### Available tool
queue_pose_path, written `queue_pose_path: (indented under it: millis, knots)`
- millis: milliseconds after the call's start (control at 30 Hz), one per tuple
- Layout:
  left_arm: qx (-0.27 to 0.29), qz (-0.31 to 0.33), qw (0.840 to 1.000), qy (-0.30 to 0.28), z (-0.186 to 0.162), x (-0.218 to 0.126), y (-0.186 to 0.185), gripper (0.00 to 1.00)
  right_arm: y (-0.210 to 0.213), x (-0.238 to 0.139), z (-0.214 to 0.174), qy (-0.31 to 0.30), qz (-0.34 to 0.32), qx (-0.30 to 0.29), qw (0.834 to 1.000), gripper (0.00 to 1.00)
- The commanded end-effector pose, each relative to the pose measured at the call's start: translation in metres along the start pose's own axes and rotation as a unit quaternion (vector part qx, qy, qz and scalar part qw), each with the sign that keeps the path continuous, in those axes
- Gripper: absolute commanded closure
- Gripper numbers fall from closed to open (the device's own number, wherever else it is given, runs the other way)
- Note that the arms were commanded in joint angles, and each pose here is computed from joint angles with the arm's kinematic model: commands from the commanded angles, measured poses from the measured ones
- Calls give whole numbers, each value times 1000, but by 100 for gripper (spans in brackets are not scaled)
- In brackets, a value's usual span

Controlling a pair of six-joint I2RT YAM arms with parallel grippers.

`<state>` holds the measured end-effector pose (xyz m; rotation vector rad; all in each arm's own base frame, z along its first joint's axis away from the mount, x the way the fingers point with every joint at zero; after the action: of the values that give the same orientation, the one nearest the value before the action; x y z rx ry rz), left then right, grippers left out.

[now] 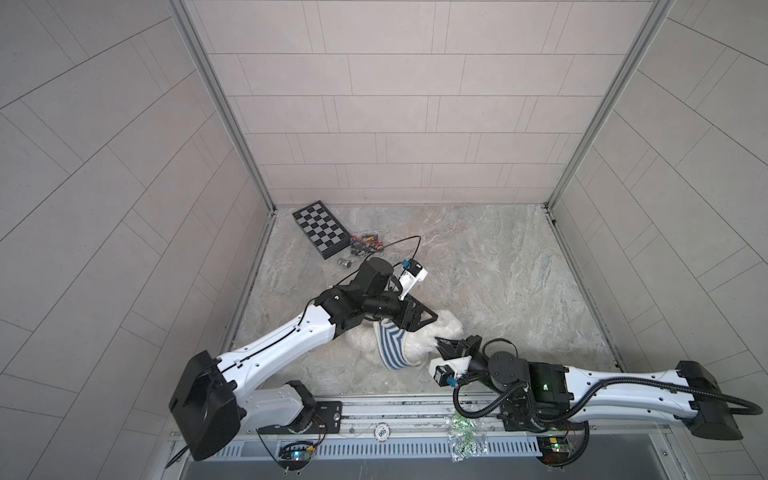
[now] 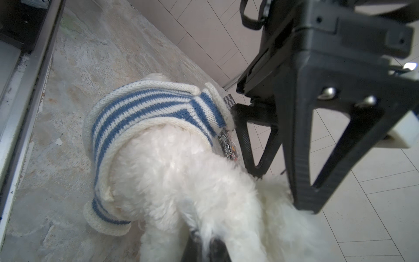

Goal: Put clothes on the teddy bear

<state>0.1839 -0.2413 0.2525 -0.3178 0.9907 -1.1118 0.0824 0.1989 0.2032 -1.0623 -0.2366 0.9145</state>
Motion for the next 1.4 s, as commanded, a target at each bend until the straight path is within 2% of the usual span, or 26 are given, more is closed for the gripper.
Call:
queue_pose_path:
  millis: [0,67,400,533,567,833,867,1000,1100,1267,1367]
  knots:
    - [12,-14,1000,-6,8,5,-7,27,-2,0,5,-21,-2,-7,1000,100]
    - [6,-26,1000,-7,8,11,-7,29,-2,0,5,-22,-2,-8,1000,100]
    - [-1,-46,999,-14,9,14,-9,80,-2,-1,5,-24,-2,-7,1000,100]
    - [2,-35,999,-24,10,8,-10,98,-3,-1,5,-22,-5,-7,1000,100]
    - [3,-33,999,-27,11,7,-10,100,-3,-1,5,-21,-6,-6,1000,100]
    - [-14,-12,997,-74,20,-11,2,100,-5,-3,4,-19,-13,1,1000,99]
    - [-17,-9,997,-81,21,-14,4,100,-5,-3,4,-17,-16,3,1000,94]
    - [-27,16,992,-121,28,-29,13,100,-6,0,1,0,-24,17,1000,62]
    - [-43,60,984,-163,39,-43,24,100,-8,2,-2,21,-32,38,999,53]
    - [-40,211,951,-220,59,-66,44,100,-20,-6,-12,34,-91,127,987,48]
    - [-42,243,939,-241,68,-65,48,100,-34,-13,-25,47,-122,213,968,46]
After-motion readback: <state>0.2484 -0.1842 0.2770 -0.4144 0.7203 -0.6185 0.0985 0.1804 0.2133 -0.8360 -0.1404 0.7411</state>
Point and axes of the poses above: each gripper's point midway between its finger pads, its own x axis out along the fingers, its own y axis along the line the jaws close on, z = x × y, the point moved 9 cm from there along -x, back along the fingers, and after that the axes turned 8 degrees about -x, right-handed, at the moved point
